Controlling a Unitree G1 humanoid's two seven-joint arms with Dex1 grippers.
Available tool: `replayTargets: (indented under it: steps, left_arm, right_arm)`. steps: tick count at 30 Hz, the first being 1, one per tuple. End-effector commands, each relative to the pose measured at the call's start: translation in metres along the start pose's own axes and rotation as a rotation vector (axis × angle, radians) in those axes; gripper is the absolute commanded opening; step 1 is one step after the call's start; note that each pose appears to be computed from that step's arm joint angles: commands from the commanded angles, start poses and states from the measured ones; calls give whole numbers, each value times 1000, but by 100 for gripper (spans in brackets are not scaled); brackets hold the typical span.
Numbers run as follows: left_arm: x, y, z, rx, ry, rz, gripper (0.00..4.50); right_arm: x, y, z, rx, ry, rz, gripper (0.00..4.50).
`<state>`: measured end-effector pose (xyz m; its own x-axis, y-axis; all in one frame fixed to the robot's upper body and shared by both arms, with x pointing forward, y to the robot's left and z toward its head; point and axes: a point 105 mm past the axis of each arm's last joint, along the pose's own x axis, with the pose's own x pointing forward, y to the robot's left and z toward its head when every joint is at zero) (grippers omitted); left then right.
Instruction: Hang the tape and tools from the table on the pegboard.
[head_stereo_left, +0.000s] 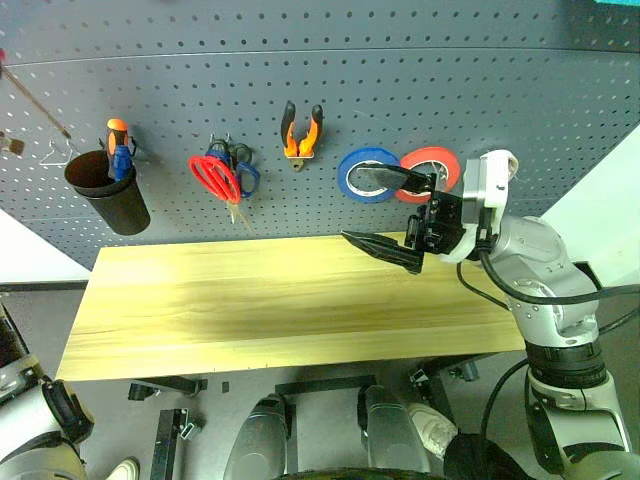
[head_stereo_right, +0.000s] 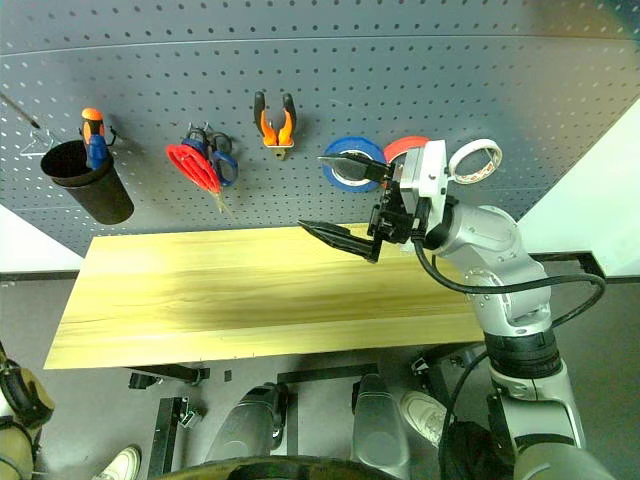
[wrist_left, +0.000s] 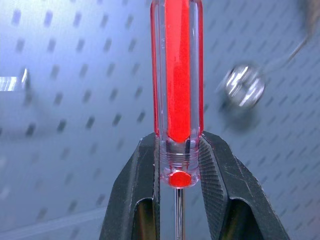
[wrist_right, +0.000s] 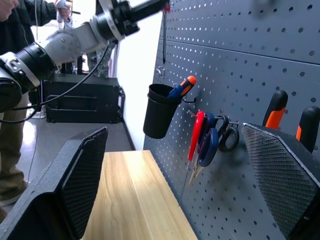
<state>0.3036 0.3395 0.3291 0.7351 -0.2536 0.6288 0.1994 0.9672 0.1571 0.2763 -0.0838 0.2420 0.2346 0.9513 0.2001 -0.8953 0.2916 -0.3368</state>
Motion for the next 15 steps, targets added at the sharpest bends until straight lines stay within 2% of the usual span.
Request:
replayTargets:
  steps: [1,6,8,10,15]
  left_arm:
    - [5,2,1,50,-18,-26,76]
    - [-1,8,-22,8,23,-37,76]
    - [-6,12,-31,-17,52,-35,146]
    - [-11,16,-38,-20,69,-20,197]
    - [-20,26,-40,44,71,26,364]
  right_arm:
    - [-2,3,9,-33,-17,-1,450]
    - [-2,2,13,-40,-22,-11,450]
    - [-3,2,14,-41,-22,-13,450]
    - [-4,2,14,-42,-16,-14,450]
    - [-6,2,12,-38,-3,-19,450]
